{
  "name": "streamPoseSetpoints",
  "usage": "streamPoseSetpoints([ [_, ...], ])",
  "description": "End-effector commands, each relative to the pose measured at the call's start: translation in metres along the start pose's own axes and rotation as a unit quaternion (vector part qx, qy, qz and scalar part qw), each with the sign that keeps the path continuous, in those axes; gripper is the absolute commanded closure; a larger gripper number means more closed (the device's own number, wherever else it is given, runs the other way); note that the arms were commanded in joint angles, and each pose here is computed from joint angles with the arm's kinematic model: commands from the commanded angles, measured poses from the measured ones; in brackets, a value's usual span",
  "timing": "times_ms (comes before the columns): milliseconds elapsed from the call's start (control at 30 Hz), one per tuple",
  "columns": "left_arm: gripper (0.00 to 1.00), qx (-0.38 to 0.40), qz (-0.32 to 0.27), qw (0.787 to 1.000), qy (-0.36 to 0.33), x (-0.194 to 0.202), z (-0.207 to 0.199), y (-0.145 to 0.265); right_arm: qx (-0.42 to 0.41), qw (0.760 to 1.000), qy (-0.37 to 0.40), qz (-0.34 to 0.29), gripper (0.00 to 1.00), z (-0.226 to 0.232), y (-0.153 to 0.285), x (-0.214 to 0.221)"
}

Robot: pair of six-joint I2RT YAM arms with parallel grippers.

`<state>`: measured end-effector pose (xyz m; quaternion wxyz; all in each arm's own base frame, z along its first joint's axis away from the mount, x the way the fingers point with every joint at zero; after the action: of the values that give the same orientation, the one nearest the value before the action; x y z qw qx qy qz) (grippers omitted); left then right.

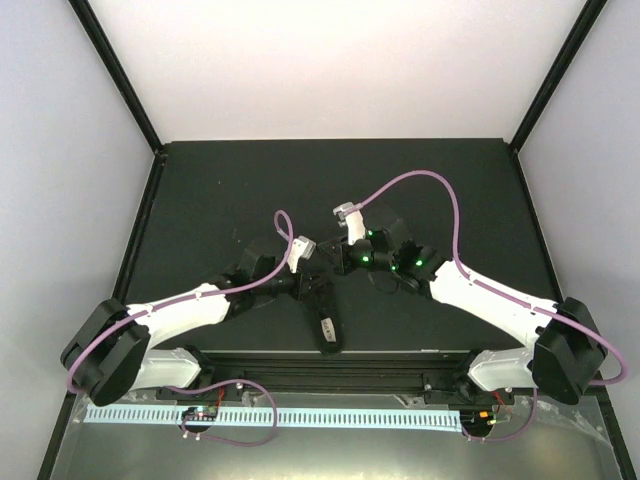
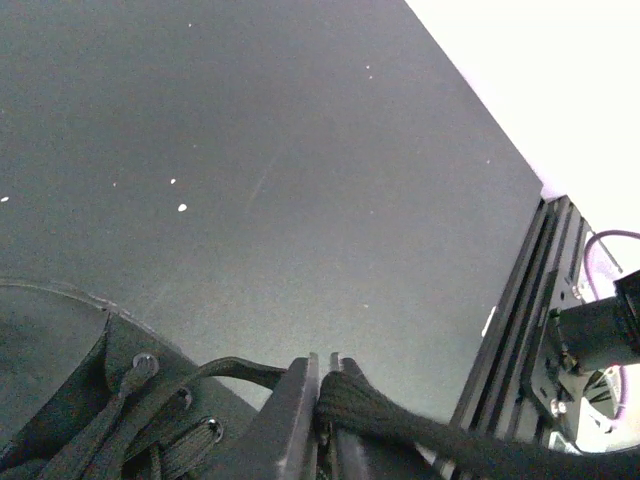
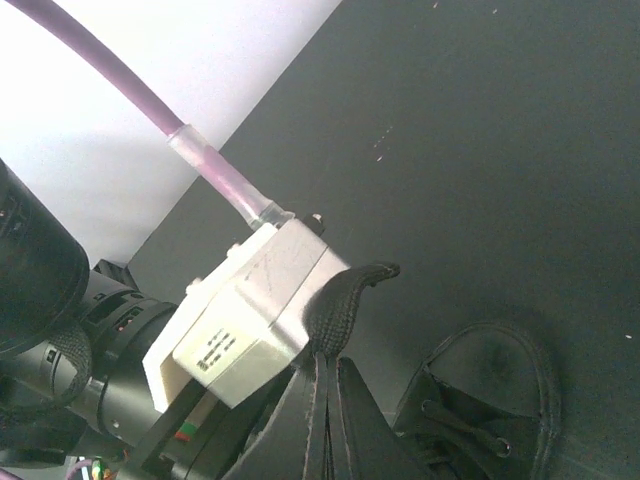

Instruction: Tie the shoes

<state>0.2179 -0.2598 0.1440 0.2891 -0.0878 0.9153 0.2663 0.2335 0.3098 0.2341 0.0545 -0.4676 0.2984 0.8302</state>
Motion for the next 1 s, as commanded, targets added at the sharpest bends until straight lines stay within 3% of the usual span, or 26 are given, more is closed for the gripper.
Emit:
streamPoseSetpoints([
  [0, 0.87, -0.014, 0.003, 1.0, 0.016, 0.0, 0.003, 0.003, 0.003, 1.0, 0.008, -0.012, 0.98, 0.003, -0.002, -0.009],
  [167, 0.68, -0.024, 0.033, 0.998, 0.046, 0.007, 0.005, 0.001, 0.006, 1.0, 0.008, -0.01, 0.98, 0.002, -0.003, -0.007],
  [467, 0.48, -0.001, 0.069, 0.996, 0.06, 0.013, -0.002, -0.011, 0.014, 1.0, 0.006, -0.011, 0.98, 0.0, -0.003, -0.006],
  [733, 0.48, -0.04, 0.103, 0.992, 0.055, 0.019, 0.002, -0.028, 0.03, 0.999, 0.003, -0.015, 0.98, -0.003, 0.0, -0.007],
  [967, 0.67, -0.07, 0.099, 0.991, 0.059, 0.018, 0.007, -0.028, 0.032, 0.999, 0.001, -0.014, 0.98, -0.005, -0.001, -0.006],
])
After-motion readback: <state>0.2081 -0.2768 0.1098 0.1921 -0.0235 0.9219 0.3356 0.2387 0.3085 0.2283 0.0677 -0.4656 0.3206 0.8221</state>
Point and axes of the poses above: each gripper's point midway between its finger pads, its own y axis back along the fingers, its own z axis along the line the jaws close on, x = y × z, the point moved 3 cm from there along y, back along the fingers, and after that the axes turned 10 degrees about y, right-handed, at the moved point
